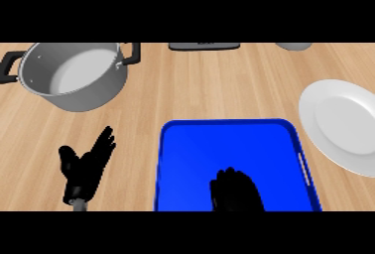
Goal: Pick the sweet potato from the tray and place it in the plate
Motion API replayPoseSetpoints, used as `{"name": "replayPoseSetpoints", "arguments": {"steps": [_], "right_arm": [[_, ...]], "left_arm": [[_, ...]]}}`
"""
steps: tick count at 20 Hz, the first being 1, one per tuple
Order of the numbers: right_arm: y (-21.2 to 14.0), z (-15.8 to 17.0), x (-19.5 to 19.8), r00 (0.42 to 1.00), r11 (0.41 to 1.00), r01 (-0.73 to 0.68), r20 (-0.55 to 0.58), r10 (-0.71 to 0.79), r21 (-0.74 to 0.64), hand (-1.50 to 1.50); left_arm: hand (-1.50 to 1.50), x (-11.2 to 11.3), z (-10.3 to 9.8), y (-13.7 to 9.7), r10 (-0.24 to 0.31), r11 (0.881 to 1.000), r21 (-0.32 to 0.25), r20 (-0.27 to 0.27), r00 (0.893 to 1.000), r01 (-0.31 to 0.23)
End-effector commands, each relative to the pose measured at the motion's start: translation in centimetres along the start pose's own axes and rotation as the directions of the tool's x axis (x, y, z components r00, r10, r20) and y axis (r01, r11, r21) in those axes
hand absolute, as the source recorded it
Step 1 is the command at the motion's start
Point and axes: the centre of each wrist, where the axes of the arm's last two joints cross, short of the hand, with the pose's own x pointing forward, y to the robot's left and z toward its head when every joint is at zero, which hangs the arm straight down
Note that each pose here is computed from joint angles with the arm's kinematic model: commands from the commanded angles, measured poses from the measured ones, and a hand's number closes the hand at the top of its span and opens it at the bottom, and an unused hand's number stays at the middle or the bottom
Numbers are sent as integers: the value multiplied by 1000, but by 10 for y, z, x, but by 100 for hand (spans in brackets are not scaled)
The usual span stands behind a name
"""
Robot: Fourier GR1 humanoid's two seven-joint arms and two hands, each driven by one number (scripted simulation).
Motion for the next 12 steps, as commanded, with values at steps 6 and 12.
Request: {"name": "replayPoseSetpoints", "arguments": {"steps": [6,12], "right_arm": [[-53,73,-50,927,848,374,176,-331,-376,150],[-67,91,-90,853,699,490,118,-509,-521,150]], "left_arm": [[0,-10,3,-2,29,999,23,-23,999,-29],[0,-6,-4,1,4,1000,-1,-16,1000,-4]]}}
